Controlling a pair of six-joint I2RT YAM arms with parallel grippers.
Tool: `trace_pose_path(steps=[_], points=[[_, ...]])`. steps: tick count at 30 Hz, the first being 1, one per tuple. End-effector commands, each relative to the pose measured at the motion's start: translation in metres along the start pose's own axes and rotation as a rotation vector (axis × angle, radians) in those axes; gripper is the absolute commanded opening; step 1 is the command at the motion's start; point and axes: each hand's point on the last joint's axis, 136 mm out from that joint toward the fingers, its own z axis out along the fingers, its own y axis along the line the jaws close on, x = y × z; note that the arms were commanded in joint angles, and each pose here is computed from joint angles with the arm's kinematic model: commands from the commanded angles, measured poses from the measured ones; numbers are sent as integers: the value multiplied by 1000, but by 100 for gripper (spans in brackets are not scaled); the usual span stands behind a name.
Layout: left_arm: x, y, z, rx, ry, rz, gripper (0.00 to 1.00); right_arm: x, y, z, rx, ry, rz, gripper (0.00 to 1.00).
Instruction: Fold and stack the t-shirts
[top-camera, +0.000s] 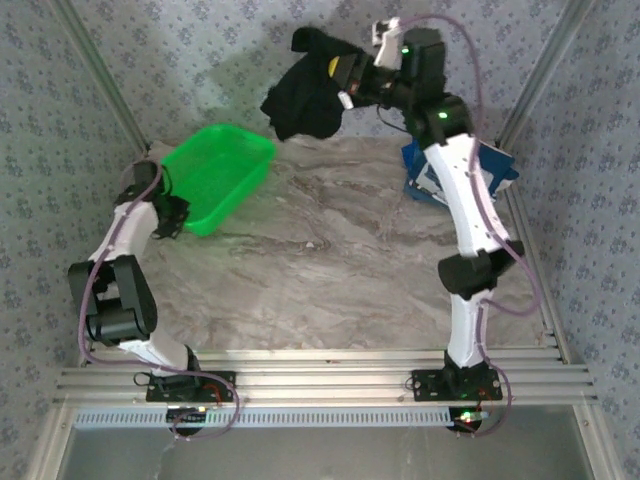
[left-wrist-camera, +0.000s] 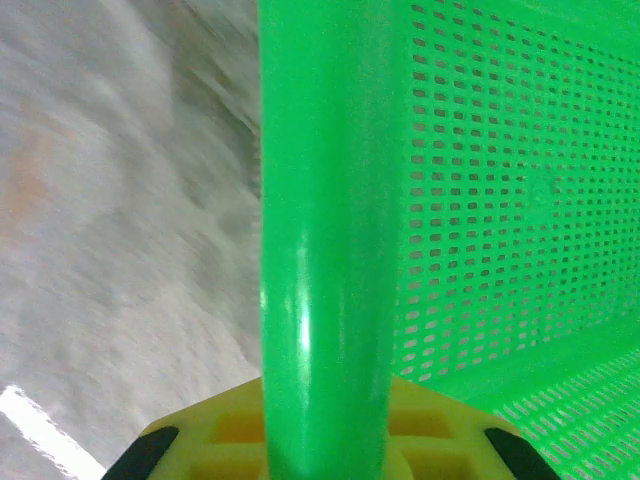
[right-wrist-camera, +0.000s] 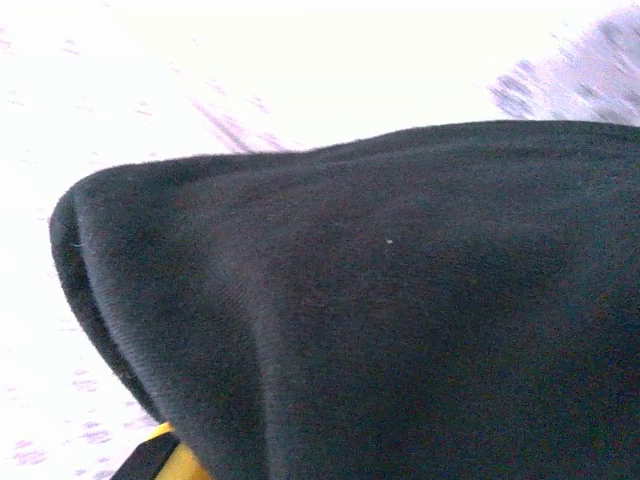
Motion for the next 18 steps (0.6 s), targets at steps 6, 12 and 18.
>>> trace_pose_path(steps=[6,12,18], points=[[-33,0,-2,-40,-130,-170,0,34,20,-37,-33,131,42,0],[-33,37,0,-125,-203,-321,0,108,1,-36,46,381,70,0],[-36,46,3,-152,-237,-354,0,214,-60,-41,280,742,112,7]])
